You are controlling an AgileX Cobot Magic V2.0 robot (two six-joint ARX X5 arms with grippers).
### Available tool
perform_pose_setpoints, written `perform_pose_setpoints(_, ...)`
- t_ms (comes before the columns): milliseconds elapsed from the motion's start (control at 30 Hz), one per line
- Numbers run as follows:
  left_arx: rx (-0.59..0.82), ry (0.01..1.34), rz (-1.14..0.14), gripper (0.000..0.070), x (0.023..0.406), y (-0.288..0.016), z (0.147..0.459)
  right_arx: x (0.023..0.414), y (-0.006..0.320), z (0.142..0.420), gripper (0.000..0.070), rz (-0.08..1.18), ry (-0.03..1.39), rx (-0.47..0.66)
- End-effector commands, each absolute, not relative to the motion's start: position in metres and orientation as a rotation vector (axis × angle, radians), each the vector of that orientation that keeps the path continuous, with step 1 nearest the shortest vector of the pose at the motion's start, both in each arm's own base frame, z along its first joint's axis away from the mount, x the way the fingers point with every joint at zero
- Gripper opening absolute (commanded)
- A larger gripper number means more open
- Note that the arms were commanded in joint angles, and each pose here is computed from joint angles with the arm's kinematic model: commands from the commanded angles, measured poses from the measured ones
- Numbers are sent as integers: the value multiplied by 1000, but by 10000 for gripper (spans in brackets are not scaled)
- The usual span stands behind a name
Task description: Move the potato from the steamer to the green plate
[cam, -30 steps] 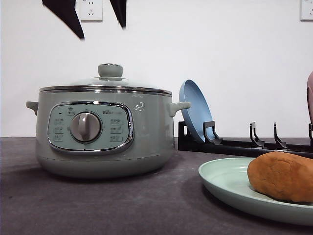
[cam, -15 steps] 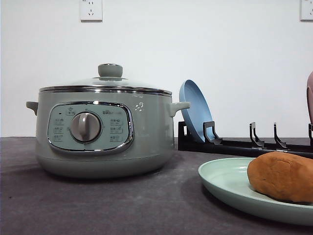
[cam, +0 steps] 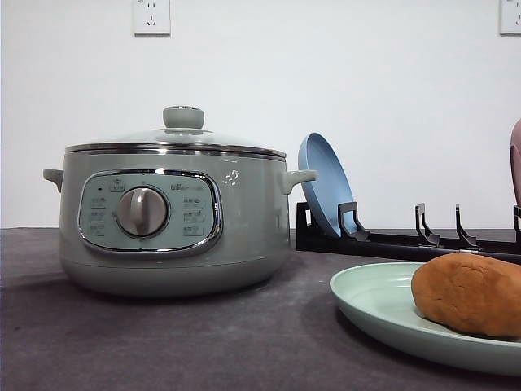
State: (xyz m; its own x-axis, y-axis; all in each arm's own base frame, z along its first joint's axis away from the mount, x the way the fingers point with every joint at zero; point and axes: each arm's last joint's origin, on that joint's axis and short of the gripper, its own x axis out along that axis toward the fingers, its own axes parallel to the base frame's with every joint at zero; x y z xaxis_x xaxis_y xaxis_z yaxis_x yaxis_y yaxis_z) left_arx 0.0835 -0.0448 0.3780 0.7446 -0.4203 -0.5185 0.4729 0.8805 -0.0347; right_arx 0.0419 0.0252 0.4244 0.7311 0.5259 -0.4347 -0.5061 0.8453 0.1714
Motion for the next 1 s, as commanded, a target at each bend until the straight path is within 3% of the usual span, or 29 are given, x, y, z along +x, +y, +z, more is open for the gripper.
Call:
perform_pose_setpoints(0,69,527,-492,700,78,-43,381,43,26,420,683,575,480,32)
perform_pose_setpoints(267,40,481,-491,700,59,-33,383,52,31,384,683,578,497,89)
perform_pose_setpoints(700,3,487,-482,700,58,-32,383,54,33,385,683,617,479,115)
perform_pose_setpoints(733,3,488,-482,552,58,-32,383,54,33,385,676,616,481,116)
perform_pose_setpoints(767,4,491,-482,340,58,-32,383,54,33,385,614,615,484,118)
perform_pose_setpoints(800,5,495,-481,72,58,-32,382,54,33,384,485,614,488,120)
perform_pose_setpoints(833,6,499,-481,44,58,-32,382,53,33,384,263,612,494,120)
perform_pose_setpoints(867,7,502,-481,38,58,-32,382,53,33,384,97,612,497,119)
perform_pose_setpoints(900,8,504,-480,24,58,-32,382,53,33,384,10,612,497,119)
perform_pose_setpoints(967,8,508,-480,25,58,-32,381,53,33,384,9,613,493,120)
